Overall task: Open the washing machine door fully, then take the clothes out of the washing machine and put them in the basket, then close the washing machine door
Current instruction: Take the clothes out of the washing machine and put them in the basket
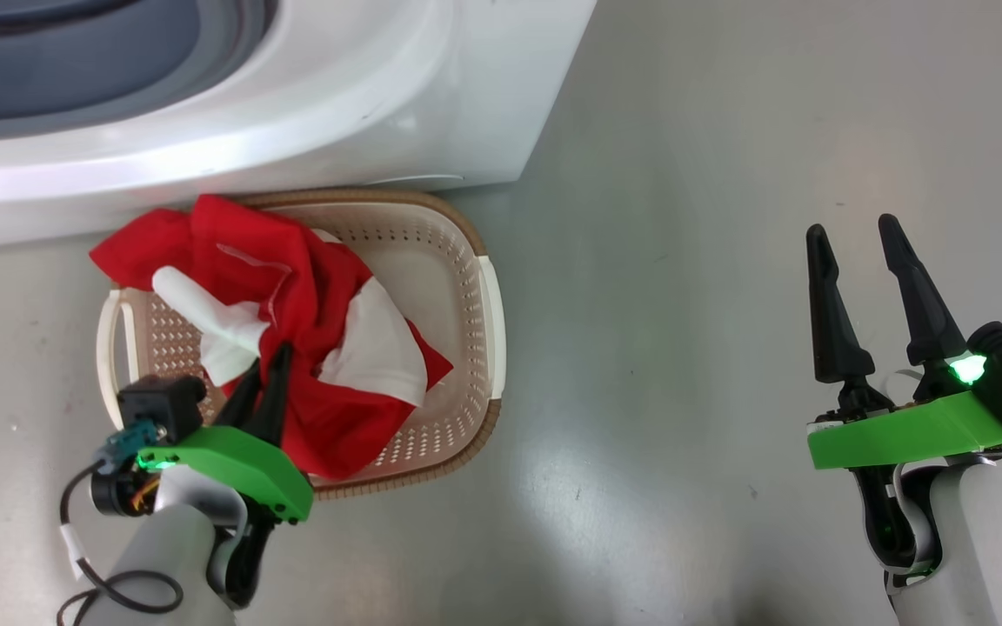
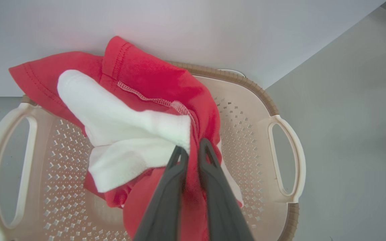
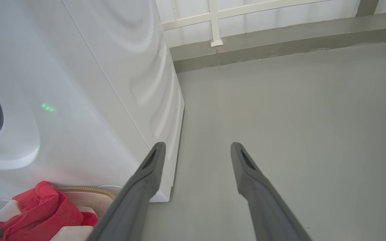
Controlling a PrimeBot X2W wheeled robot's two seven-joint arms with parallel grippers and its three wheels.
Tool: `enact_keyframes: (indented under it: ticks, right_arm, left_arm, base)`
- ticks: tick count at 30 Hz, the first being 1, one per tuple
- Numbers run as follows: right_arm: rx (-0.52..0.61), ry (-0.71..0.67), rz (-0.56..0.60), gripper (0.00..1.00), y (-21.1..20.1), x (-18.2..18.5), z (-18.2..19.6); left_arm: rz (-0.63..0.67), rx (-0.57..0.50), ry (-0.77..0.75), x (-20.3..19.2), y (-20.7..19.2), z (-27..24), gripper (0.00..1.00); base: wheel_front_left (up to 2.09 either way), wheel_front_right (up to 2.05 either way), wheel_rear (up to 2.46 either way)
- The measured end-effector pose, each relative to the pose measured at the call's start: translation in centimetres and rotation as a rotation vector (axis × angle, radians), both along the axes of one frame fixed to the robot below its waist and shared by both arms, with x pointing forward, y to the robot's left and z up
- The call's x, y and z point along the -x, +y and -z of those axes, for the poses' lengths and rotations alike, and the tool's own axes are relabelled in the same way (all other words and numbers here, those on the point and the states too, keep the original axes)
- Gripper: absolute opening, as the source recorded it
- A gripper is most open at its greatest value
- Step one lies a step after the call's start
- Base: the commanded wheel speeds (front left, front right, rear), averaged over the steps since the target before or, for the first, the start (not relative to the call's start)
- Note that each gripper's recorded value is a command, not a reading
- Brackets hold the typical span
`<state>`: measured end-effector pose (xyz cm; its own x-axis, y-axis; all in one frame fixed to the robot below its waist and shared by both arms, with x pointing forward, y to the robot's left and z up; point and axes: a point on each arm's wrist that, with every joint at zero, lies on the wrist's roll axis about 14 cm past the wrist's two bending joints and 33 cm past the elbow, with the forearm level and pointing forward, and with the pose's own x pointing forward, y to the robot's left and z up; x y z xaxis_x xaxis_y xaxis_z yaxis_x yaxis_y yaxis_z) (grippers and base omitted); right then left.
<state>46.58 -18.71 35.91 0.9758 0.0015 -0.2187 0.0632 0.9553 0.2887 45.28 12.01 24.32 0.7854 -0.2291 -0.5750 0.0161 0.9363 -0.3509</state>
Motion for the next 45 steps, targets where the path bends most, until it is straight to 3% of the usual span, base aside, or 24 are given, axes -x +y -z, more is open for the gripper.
enact_keyframes:
  ticks: [6, 7, 8, 10, 11, 13, 15, 24, 45]
  right_arm:
    - [0.001, 0.022, 0.001, 1.00, -0.1, 0.1, 1.0]
    - [0.001, 0.027, 0.001, 1.00, -0.1, 0.1, 1.2]
    - [0.002, 0.031, 0.001, 1.00, -0.1, 0.1, 1.4]
    - [0.003, 0.039, 0.000, 1.00, 0.0, 0.1, 1.7]
    - [0.004, 0.042, -0.001, 1.00, 0.0, 0.2, 1.9]
    - [0.004, 0.047, 0.000, 1.00, -0.1, 0.2, 2.1]
    - [0.005, 0.048, 0.000, 1.00, -0.1, 0.2, 2.2]
    - [0.006, 0.026, -0.005, 1.00, 0.1, 0.0, 1.2]
    - [0.007, -0.079, -0.038, 1.00, 1.3, 0.1, -3.8]
  left_arm:
    - [0.014, -0.010, 0.031, 0.0, 0.0, 1.3, 0.03]
    - [0.015, -0.008, 0.037, 0.0, -0.1, 1.5, 0.20]
    - [0.015, -0.009, 0.041, 0.0, -0.1, 1.7, 0.31]
    - [0.016, -0.011, 0.046, -0.2, 0.0, 2.0, 0.45]
    - [0.013, -0.010, 0.047, -0.3, 0.1, 2.1, 0.45]
    - [0.010, -0.011, 0.049, -0.4, 0.1, 2.2, 0.87]
    - [0.009, -0.013, 0.048, -0.6, 0.2, 2.2, 1.00]
    - [-0.015, -0.015, 0.018, -1.2, 0.8, 1.0, 1.00]
    - [-0.147, -0.029, -0.289, -3.7, 4.8, -9.7, 1.00]
  base:
    - [0.00, 0.00, 0.00]
    - [0.00, 0.00, 0.00]
    - [0.00, 0.00, 0.00]
    - [0.00, 0.00, 0.00]
    - [0.00, 0.00, 0.00]
    - [0.00, 0.00, 0.00]
    - [0.00, 0.00, 0.00]
    - [0.00, 0.00, 0.00]
    - [0.00, 0.00, 0.00]
